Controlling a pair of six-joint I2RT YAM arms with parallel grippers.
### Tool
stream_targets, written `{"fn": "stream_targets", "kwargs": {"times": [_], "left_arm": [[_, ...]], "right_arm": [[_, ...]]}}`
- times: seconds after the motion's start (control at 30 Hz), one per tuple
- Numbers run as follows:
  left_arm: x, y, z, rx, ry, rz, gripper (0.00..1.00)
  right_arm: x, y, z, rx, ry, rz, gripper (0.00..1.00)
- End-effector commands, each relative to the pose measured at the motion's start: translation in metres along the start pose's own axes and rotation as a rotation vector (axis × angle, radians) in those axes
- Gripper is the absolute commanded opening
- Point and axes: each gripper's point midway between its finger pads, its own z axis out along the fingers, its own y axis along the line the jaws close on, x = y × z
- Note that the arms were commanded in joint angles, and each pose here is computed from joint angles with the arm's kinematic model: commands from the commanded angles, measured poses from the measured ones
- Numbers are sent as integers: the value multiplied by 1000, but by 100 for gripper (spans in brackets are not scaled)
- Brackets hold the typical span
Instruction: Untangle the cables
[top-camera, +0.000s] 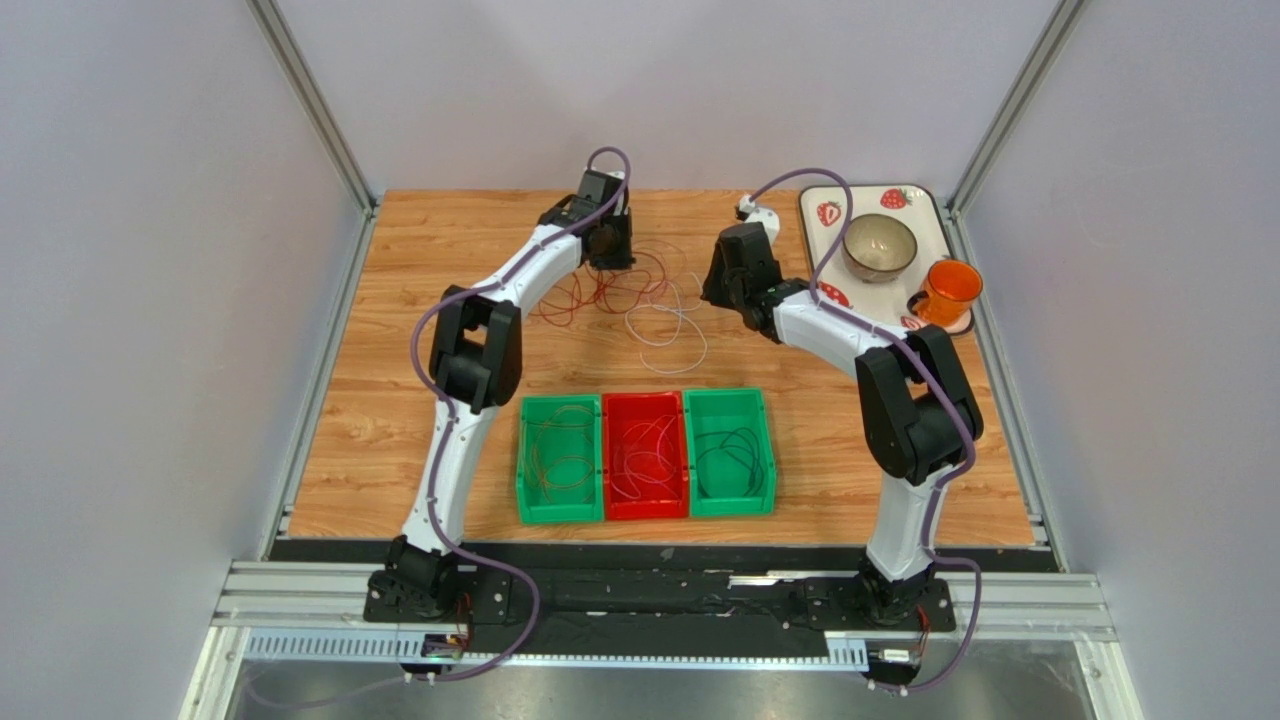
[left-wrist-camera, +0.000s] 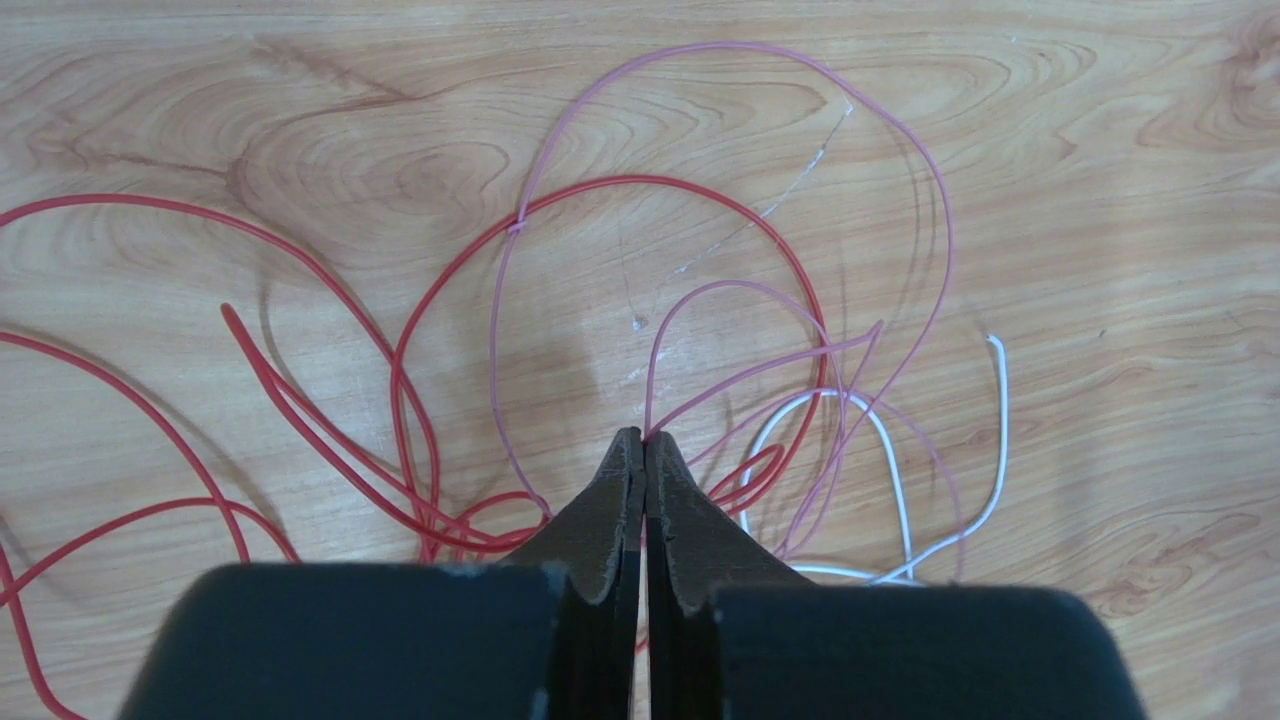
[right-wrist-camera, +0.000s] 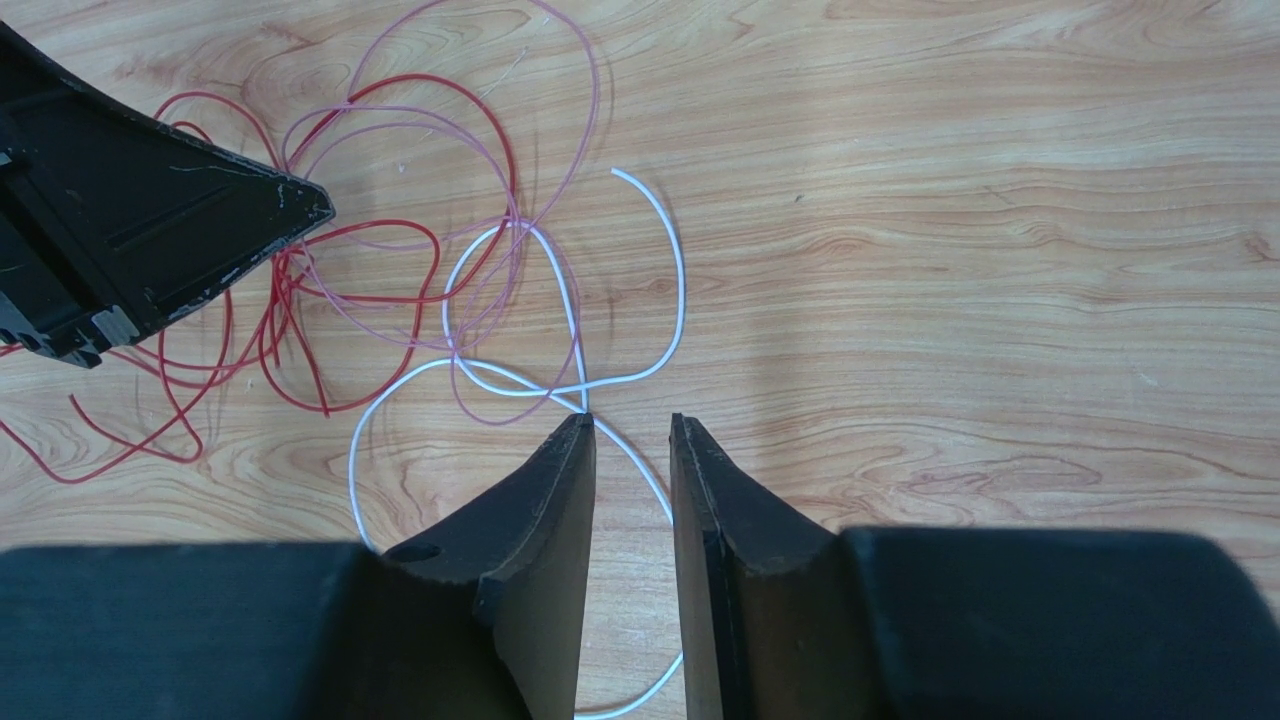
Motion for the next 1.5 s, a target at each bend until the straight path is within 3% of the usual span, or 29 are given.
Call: {"fn": "stream_targets", "kwargs": {"times": [0.0,0.17,0.43,0.77,0.87,0.97,1.07,1.1,1.17,1.23,1.33,1.47], "left_arm": [[-22,-7,-14,8,-59,12,0],[-46,-23,-33,60,-178,31,0],[-91,-56,-110,159,-297,30,0],[-147,-100,-245,323,-491,55,0],[-155,-98,-283,307,-567,61,0],[-148,-78,-269,213,-575,89,0],[-113,-60,-246,130,-400,75,0],[-121,-69,-254,173,-456,85,0],[-99,-62,-243,146,-520,139,0],[-93,-41,-228,60,-462,92,0],[-88,-45,-226,87,-390,87,0],[-93,-60,-246,174,-458,74,0]], "right_arm": [[-16,8,0,-9,-41,-12,28],[-19,11,1,-25,-60,-4,28],[-22,4,1,17,-70,-3,27],[-27,-1,-2,23,-92,23,26],[-26,-4,-3,18,-90,36,26],[-26,-4,-3,16,-87,45,26],[-27,-6,-5,16,-94,49,26],[-28,-7,-6,15,-95,54,26],[-27,-7,-5,13,-90,57,27],[-26,-5,-4,2,-83,55,27],[-30,-1,-5,-25,-102,58,28],[-29,-2,-3,-27,-94,62,29]]}}
